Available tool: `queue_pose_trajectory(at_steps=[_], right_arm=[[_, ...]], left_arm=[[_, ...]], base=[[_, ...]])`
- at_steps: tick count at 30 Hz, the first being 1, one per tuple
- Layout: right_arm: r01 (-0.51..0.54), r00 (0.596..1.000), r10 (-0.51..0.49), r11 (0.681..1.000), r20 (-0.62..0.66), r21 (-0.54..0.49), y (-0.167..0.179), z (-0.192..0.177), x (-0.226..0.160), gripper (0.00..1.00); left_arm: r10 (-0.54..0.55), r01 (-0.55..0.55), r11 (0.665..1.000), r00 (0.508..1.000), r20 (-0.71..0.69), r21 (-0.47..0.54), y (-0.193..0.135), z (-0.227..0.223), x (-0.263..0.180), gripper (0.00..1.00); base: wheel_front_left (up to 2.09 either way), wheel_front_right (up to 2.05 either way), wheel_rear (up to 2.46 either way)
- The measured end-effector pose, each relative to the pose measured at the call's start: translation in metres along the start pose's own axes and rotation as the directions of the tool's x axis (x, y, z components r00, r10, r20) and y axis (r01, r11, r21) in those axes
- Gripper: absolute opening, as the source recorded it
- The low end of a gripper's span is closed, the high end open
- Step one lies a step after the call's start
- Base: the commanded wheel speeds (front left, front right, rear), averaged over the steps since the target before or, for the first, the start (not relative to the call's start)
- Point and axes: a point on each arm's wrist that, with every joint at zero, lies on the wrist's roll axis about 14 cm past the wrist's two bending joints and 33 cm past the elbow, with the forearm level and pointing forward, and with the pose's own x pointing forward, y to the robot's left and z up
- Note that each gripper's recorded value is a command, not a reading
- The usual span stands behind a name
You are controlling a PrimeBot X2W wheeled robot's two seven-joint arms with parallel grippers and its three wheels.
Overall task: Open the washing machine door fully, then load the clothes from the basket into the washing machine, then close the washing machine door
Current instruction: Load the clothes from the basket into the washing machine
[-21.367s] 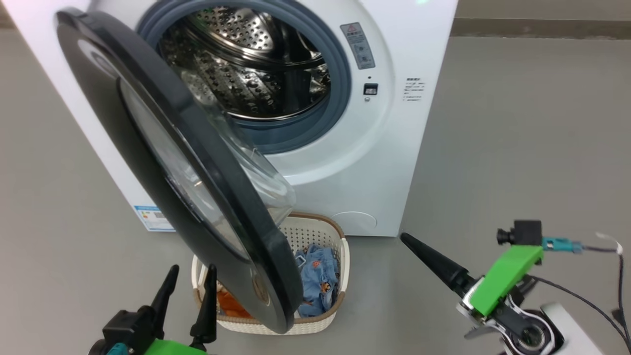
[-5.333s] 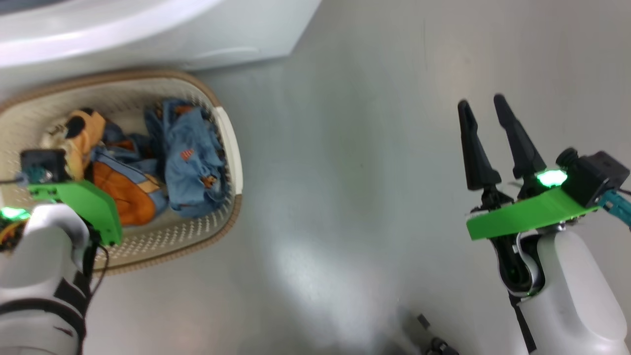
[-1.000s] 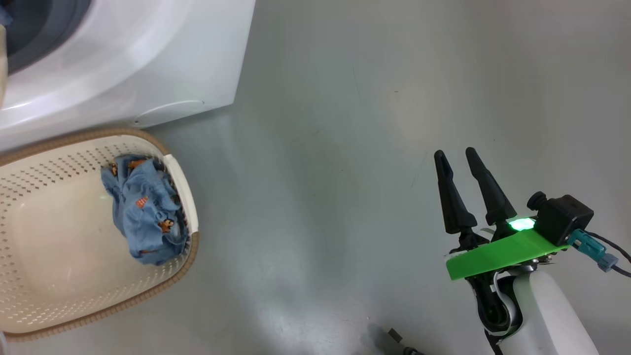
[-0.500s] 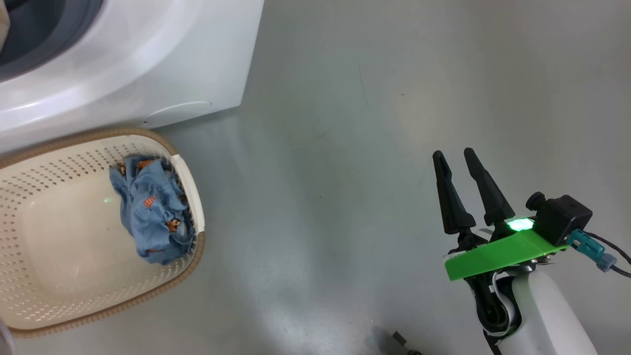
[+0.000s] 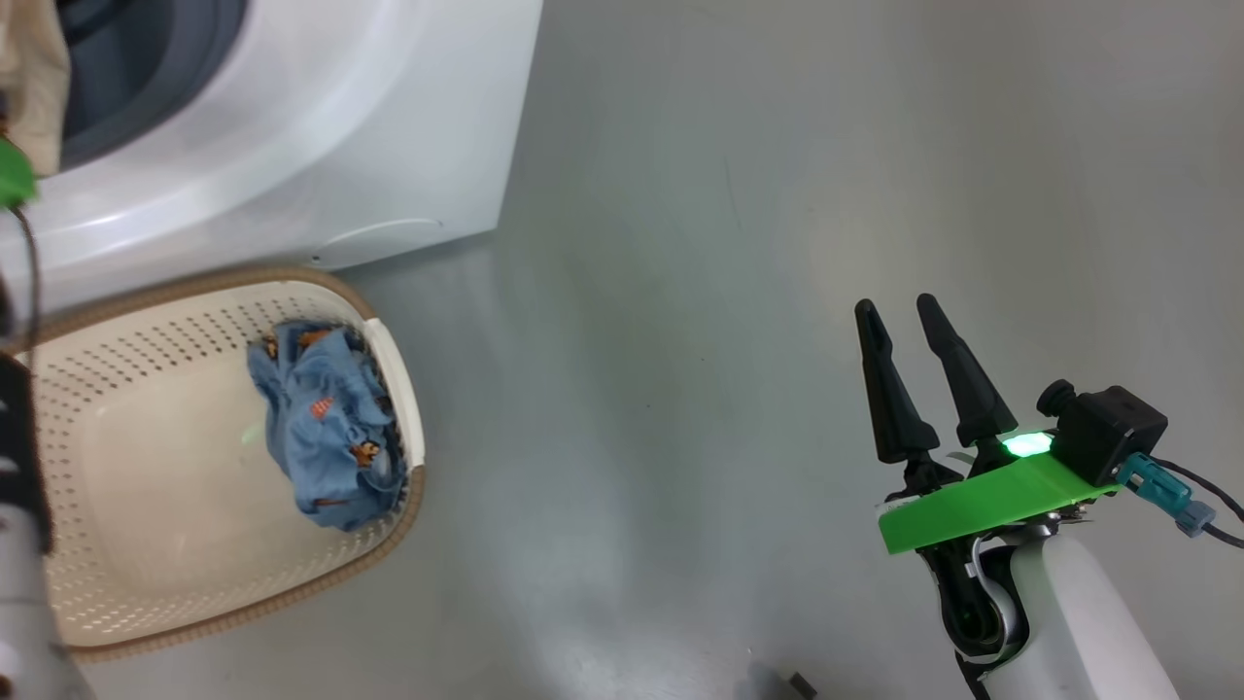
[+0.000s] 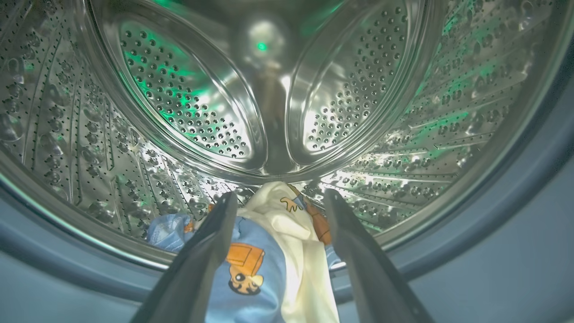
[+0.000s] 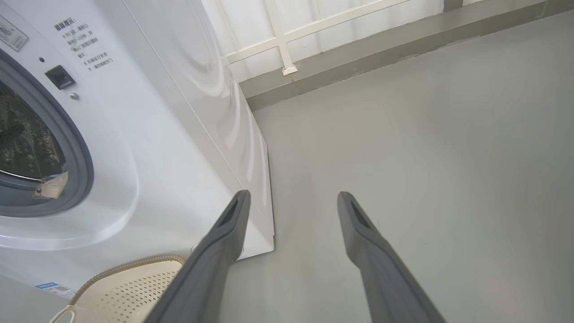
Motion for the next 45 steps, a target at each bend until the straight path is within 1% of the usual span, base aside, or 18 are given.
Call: queue_pose_trajectory(at_steps=[8, 13, 28, 35, 40, 45], right_arm=[[-0.025, 0.999, 0.025, 1.000, 0.022, 0.005, 0.007, 0.008, -0.001, 1.00], [-0.037, 0.999, 0.038, 0.999, 0.027, -0.006, 0.007, 0.012, -0.004, 1.00], [-0.101, 0.994, 0.102, 0.994, 0.044, -0.027, 0.020, 0.020, 0.003, 1.00], [-0.118, 0.992, 0.120, 0.993, 0.043, -0.030, 0.025, 0.019, 0.006, 1.00], [-0.122, 0.991, 0.123, 0.992, 0.046, -0.034, 0.025, 0.021, 0.006, 1.00], [-0.122, 0.991, 0.123, 0.992, 0.042, -0.035, 0.025, 0.020, 0.006, 1.00]], left_arm=[[-0.003, 0.003, 1.000, 0.999, -0.040, 0.000, -0.004, -0.015, -0.037, 1.00], [-0.002, 0.003, 1.000, 0.997, -0.073, 0.011, -0.004, -0.025, -0.072, 1.00], [0.094, -0.089, 0.995, 0.986, -0.138, 0.043, 0.028, -0.042, -0.168, 1.00], [0.164, -0.160, 0.986, 0.978, -0.129, 0.038, 0.046, -0.040, -0.202, 1.00], [0.197, -0.192, 0.980, 0.969, -0.147, 0.044, 0.052, -0.044, -0.229, 1.00], [0.221, -0.215, 0.975, 0.963, -0.153, 0.055, 0.058, -0.044, -0.242, 1.00]], base=[[0.00, 0.00, 0.00], [0.00, 0.00, 0.00], [0.00, 0.00, 0.00], [0.00, 0.00, 0.00], [0.00, 0.00, 0.00], [0.00, 0.00, 0.00]])
